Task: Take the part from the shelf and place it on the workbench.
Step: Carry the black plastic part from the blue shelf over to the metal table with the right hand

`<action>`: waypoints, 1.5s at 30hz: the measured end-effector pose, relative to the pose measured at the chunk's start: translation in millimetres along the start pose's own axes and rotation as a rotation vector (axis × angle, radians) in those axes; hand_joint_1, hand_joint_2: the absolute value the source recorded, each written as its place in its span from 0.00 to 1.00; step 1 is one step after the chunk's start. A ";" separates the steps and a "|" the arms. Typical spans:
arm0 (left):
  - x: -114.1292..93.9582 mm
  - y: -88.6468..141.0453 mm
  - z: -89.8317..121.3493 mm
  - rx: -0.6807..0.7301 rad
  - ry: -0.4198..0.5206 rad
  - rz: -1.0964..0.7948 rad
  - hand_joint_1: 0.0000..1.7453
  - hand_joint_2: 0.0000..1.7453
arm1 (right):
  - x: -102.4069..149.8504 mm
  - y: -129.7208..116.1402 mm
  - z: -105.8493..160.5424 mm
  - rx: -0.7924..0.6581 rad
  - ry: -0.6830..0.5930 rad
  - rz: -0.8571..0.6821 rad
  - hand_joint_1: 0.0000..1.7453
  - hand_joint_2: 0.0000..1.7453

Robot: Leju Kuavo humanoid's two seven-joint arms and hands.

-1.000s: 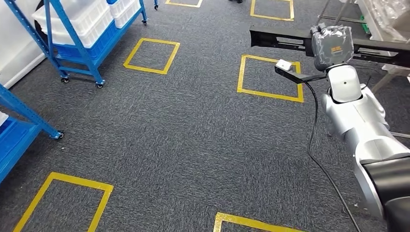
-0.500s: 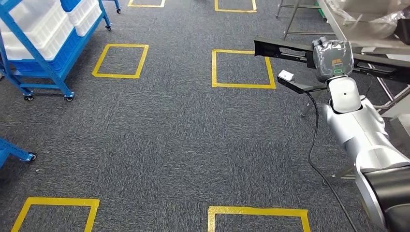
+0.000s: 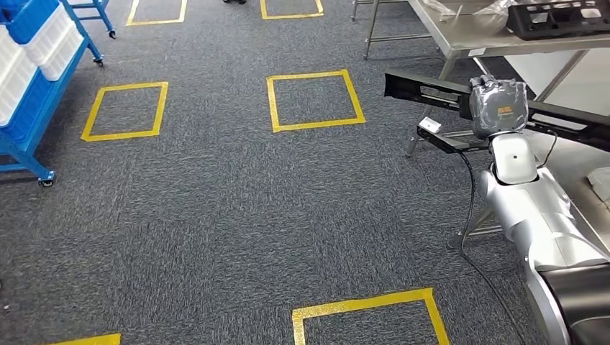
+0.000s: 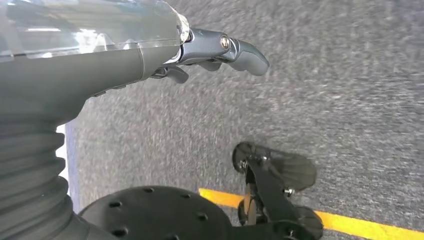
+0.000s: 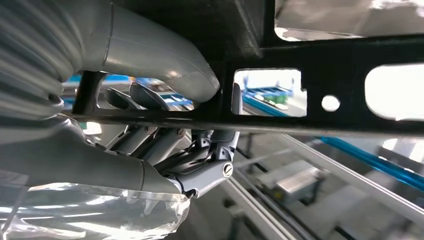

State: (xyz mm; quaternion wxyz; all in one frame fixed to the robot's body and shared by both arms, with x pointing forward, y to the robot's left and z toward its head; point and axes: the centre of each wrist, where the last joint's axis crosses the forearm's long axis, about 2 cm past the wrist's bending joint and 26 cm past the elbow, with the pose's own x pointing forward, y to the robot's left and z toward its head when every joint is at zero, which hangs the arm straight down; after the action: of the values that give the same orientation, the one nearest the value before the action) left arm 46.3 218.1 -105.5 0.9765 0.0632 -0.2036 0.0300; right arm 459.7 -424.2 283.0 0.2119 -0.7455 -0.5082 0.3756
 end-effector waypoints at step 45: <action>0.8 -1.7 0.2 -0.018 0.085 -0.003 0.00 1.00 | -2.7 -2.0 -6.0 0.001 0.050 -0.024 1.00 1.00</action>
State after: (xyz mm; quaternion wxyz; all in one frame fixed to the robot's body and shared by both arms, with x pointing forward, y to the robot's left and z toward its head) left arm 47.1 216.4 -105.2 0.9849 0.0531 -0.1620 0.0296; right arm 462.7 -425.5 289.1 0.2292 -0.7485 -0.5114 0.3545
